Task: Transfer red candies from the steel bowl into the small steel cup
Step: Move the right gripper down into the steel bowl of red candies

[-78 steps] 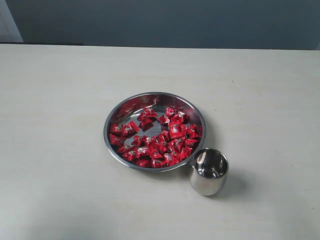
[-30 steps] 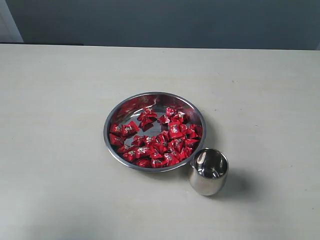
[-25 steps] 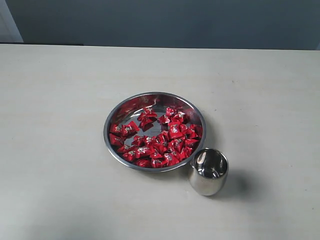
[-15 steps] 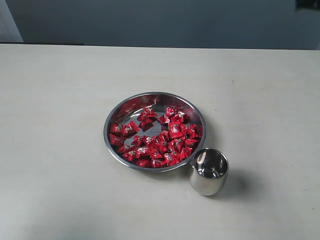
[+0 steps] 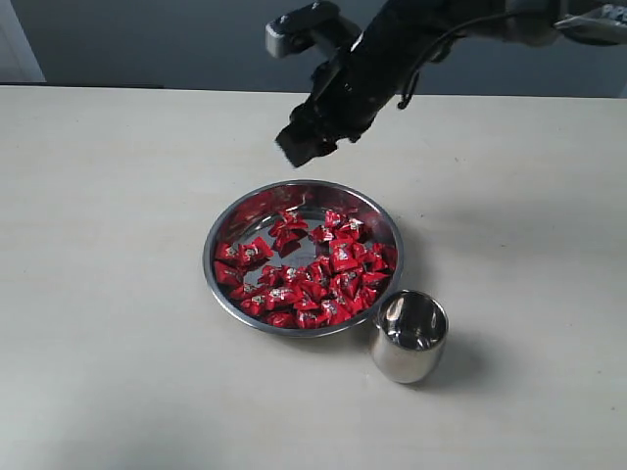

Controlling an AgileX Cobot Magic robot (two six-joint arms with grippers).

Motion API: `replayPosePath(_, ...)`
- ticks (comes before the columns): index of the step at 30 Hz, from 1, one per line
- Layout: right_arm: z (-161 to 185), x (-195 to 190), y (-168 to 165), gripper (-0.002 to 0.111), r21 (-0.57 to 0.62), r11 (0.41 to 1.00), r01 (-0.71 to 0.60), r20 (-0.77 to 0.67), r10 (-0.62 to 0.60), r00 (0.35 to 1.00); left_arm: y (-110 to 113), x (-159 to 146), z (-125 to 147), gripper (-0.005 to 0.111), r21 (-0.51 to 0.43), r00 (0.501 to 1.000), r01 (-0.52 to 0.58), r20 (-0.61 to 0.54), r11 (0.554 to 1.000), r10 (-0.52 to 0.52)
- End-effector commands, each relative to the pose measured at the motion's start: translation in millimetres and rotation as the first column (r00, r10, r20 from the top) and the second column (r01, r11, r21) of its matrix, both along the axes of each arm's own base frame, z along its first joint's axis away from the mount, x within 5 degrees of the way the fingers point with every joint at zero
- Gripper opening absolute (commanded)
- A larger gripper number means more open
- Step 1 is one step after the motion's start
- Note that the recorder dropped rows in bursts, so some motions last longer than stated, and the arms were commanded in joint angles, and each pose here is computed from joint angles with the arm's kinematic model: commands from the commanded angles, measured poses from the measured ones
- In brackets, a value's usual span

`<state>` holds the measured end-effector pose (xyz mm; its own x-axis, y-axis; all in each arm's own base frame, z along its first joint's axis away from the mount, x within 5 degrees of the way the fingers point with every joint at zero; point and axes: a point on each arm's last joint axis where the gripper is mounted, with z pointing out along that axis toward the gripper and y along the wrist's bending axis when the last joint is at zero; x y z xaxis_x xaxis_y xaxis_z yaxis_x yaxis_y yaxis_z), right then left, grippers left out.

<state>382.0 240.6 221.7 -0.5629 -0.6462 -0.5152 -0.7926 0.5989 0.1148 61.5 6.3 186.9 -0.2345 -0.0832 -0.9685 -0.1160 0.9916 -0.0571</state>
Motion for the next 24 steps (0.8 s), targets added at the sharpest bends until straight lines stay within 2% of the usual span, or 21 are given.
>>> replayPosePath(1,-21,-8,26,0.046,-0.024,0.999,-0.048,-0.006,0.047,0.999,0,0,0,0.0,-0.001,1.0,0.005,0.007,1.0,-0.005)
replayPosePath(6,-49,-14,44,0.044,-0.019,0.998,-0.055,-0.06,0.054,0.997,0,0,0,0.0,-0.001,1.0,0.005,0.007,1.0,-0.005)
replayPosePath(24,-89,-10,50,0.044,-0.004,1.0,-0.01,-0.143,0.009,0.99,0,0,0,0.0,-0.001,1.0,0.005,0.007,1.0,-0.005)
